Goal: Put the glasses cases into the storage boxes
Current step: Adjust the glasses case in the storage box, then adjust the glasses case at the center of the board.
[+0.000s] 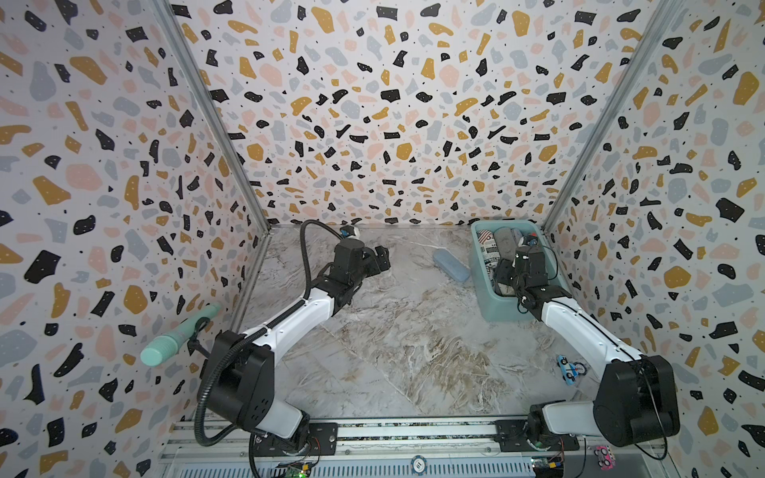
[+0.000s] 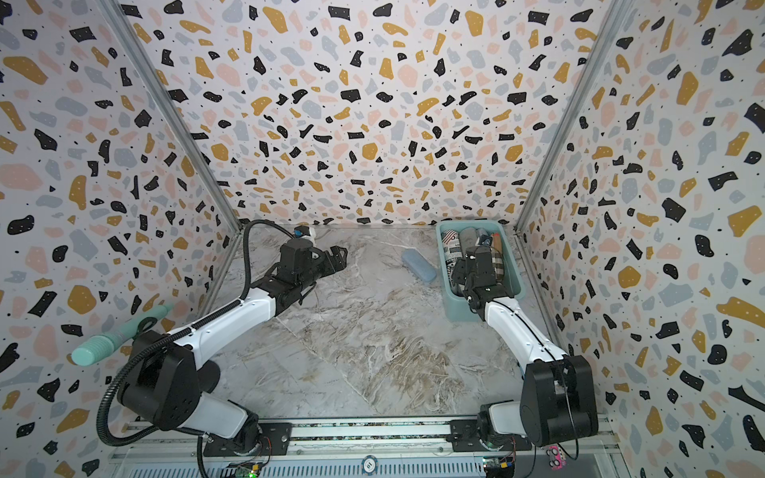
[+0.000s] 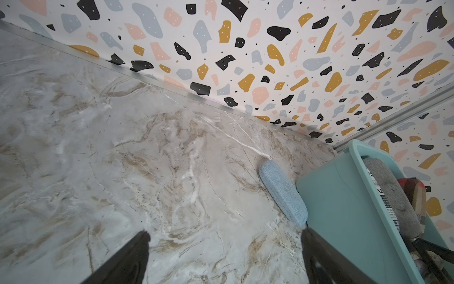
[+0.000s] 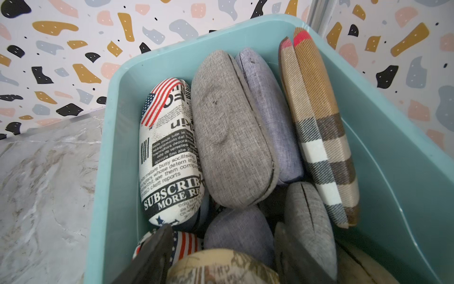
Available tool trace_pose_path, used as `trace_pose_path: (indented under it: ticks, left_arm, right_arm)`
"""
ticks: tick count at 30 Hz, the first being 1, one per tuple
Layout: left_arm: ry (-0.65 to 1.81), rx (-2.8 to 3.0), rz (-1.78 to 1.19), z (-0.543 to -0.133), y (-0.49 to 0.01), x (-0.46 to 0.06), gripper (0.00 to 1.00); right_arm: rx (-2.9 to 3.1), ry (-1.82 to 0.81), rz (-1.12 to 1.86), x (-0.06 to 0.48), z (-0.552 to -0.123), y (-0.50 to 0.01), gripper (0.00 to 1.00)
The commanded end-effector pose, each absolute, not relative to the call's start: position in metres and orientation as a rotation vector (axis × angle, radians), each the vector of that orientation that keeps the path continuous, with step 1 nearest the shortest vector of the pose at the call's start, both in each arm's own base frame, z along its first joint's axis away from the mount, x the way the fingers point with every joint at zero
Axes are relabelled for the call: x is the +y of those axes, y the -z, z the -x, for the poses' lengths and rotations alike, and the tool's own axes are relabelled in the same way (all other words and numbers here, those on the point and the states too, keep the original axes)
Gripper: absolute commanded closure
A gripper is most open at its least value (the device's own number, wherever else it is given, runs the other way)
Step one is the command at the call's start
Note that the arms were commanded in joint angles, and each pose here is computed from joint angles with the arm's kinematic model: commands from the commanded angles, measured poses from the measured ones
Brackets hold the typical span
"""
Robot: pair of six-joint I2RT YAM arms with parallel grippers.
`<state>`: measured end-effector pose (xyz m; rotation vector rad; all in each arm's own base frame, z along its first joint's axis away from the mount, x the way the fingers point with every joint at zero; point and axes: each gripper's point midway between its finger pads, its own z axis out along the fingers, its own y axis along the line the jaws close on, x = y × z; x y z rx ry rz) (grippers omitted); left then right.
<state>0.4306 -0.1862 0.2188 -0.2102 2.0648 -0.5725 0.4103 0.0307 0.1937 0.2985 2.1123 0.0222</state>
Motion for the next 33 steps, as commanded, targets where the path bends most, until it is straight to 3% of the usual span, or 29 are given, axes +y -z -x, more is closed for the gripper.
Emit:
trace_pose_path:
  ticks: [1, 7, 13, 21, 26, 33]
  left_arm:
    - [0.584, 2.010, 0.216, -0.435, -0.238, -0.184, 0.03]
    - [0.562, 2.007, 0.219, -0.435, -0.240, -0.180, 0.03]
    - [0.458, 1.992, 0.285, -0.437, -0.243, -0.159, 0.01]
    - [0.298, 1.968, 0.365, -0.438, -0.242, -0.129, 0.00]
    - [0.268, 1.968, 0.373, -0.438, -0.240, -0.125, 0.01]
    - [0.461, 1.987, 0.308, -0.436, -0.243, -0.154, 0.01]
  right_arm:
    - [2.138, -0.003, -0.276, 0.032, -0.396, -0.206, 0.31]
    - [2.010, -0.063, -0.055, 0.100, -0.385, -0.269, 0.22]
    - [1.941, -0.187, 0.228, 0.191, -0.375, -0.287, 0.19]
    - [2.059, -0.174, 0.409, 0.255, -0.399, -0.219, 0.21]
    - [2.145, -0.128, 0.406, 0.256, -0.419, -0.179, 0.22]
    - [2.208, -0.070, 0.330, 0.233, -0.440, -0.132, 0.24]
